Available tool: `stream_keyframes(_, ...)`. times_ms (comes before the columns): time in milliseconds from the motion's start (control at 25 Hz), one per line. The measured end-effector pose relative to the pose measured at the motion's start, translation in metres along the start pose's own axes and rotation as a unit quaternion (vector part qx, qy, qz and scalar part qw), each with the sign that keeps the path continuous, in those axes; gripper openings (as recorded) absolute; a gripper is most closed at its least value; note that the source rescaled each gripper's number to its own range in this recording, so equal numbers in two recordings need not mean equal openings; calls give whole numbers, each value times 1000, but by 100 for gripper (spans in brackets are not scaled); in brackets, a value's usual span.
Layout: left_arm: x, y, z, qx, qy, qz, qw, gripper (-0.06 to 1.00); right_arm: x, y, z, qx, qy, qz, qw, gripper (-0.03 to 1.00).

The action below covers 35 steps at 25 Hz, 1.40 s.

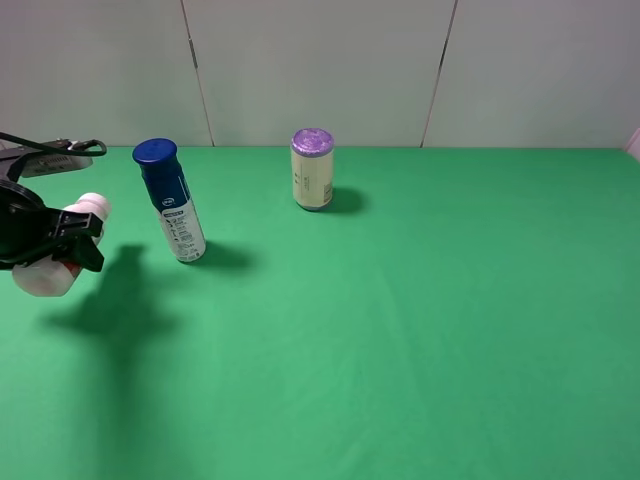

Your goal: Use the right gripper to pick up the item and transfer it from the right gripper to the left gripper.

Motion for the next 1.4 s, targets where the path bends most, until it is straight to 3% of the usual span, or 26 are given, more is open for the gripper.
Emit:
stream_keyframes(400,-11,24,16,40,21,1,999,1,0,0,0,0,0,0,1000,100)
stream_keyframes(840,-9,28,12,29,20,-3,999,1,0,0,0,0,0,0,1000,100)
stream_keyframes(1080,-5,43,22,55,17,-9,998,0,0,0,0,0,0,-1,1000,100)
stream_keyframes(1400,-5,44,21,53,14,-9,998,0,0,0,0,0,1,-1,1000,100)
Point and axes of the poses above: a point on each arm's last joint axis where the gripper is mounted, y pointing out along that axis toward the gripper, x along the wrist's bending axis when the last joint is at zero, z = x × y, the point moved 9 cm from there along y, pointing out along that axis toward the gripper, and after that the axes turned 10 degrees about -y, right-handed, at the moved point
